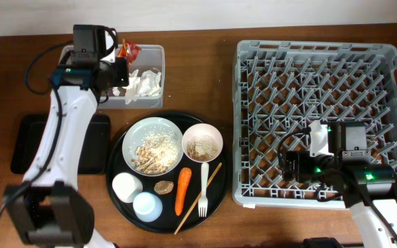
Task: Sort waste into correct bins and load items into the dishwasher rack
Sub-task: 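Drop the red wrapper into the clear bin with the left gripper, then grasp the white cup with the right gripper and place it in the rack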
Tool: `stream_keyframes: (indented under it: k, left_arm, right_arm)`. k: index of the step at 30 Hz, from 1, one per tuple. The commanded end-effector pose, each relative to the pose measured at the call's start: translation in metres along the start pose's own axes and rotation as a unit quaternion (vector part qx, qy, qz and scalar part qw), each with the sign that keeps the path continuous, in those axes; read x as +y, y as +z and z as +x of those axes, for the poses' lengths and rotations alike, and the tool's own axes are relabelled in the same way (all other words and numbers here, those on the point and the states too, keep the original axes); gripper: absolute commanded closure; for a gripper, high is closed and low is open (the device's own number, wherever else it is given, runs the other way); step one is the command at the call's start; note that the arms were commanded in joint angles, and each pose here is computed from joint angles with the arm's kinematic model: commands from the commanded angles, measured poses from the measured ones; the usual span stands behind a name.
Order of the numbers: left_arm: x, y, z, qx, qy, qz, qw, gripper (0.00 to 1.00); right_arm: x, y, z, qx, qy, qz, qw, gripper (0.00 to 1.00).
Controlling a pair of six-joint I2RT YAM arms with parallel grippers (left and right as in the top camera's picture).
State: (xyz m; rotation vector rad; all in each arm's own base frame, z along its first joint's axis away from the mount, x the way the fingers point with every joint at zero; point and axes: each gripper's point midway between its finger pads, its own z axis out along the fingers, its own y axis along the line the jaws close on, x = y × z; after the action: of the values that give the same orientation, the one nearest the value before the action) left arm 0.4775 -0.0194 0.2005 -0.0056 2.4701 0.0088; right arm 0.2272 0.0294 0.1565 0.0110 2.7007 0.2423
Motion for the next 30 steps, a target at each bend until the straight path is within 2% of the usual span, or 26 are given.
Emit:
stream_keyframes:
  k: [1,2,3,4,5,7,9,11,12,16,18,22,25,28,30]
  left_arm:
    - [0.022,0.035,0.018,0.041,-0.012,-0.018,0.999,0.79]
    - [0.022,0.035,0.018,0.042,-0.012,-0.018,0.999,0.33]
    - [0.021,0.024,0.015,0.037,-0.012,-0.015,0.999,0.13]
    - [0.023,0.006,0.017,0.045,-0.013,-0.017,0.999,0.02]
    - [0.026,-0.015,0.024,0.059,-0.015,-0.019,0.998,0.01]
    - [0.028,-0.063,0.068,0.136,-0.042,-0.025,0.989,0.01]
    - [0.033,-0.084,0.105,0.21,-0.088,-0.041,0.973,0.01]
    - [0.053,-0.095,0.126,0.252,-0.123,-0.059,0.958,0.01]
    - [0.063,-0.1,0.133,0.263,-0.138,-0.066,0.952,0.01]
    - [0.098,-0.116,0.14,0.255,-0.218,-0.096,0.937,0.01]
    - [0.113,-0.12,0.146,0.259,-0.243,-0.107,0.929,0.01]
    - [0.116,-0.119,0.145,0.255,-0.248,-0.109,0.928,0.01]
    - [0.116,-0.119,0.145,0.254,-0.248,-0.109,0.928,0.01]
    - [0.116,-0.119,0.144,0.253,-0.248,-0.109,0.929,0.01]
    - [0.116,-0.119,0.144,0.253,-0.248,-0.109,0.929,0.01]
  right_arm:
    - [0.001,-0.004,-0.005,-0.009,-0.001,-0.002,1.0,0.01]
    - [0.001,-0.004,-0.005,-0.009,-0.001,-0.003,1.0,0.02]
    - [0.005,-0.004,-0.005,-0.009,-0.001,-0.015,1.0,0.02]
    - [0.011,-0.005,-0.004,-0.008,-0.002,-0.03,1.0,0.02]
    - [0.018,-0.005,-0.005,-0.009,-0.008,-0.052,0.999,0.02]
    - [0.031,-0.007,-0.005,-0.009,-0.022,-0.09,0.996,0.01]
    - [0.059,-0.016,-0.006,-0.013,-0.077,-0.13,0.988,0.02]
    - [0.108,-0.034,-0.005,-0.02,-0.164,-0.172,0.971,0.01]
    - [0.122,-0.037,-0.005,-0.015,-0.174,-0.171,0.97,0.02]
    - [0.2,-0.021,0.011,0.039,-0.255,-0.195,0.946,0.02]
    - [0.257,0.007,0.031,0.061,-0.3,-0.2,0.931,0.02]
    - [0.31,0.059,0.068,0.073,-0.344,-0.186,0.917,0.02]
    - [0.338,0.073,0.087,0.036,-0.388,-0.175,0.904,0.02]
    - [0.367,0.089,0.118,0.028,-0.419,-0.191,0.887,0.02]
    - [0.37,0.098,0.123,0.023,-0.425,-0.183,0.886,0.02]
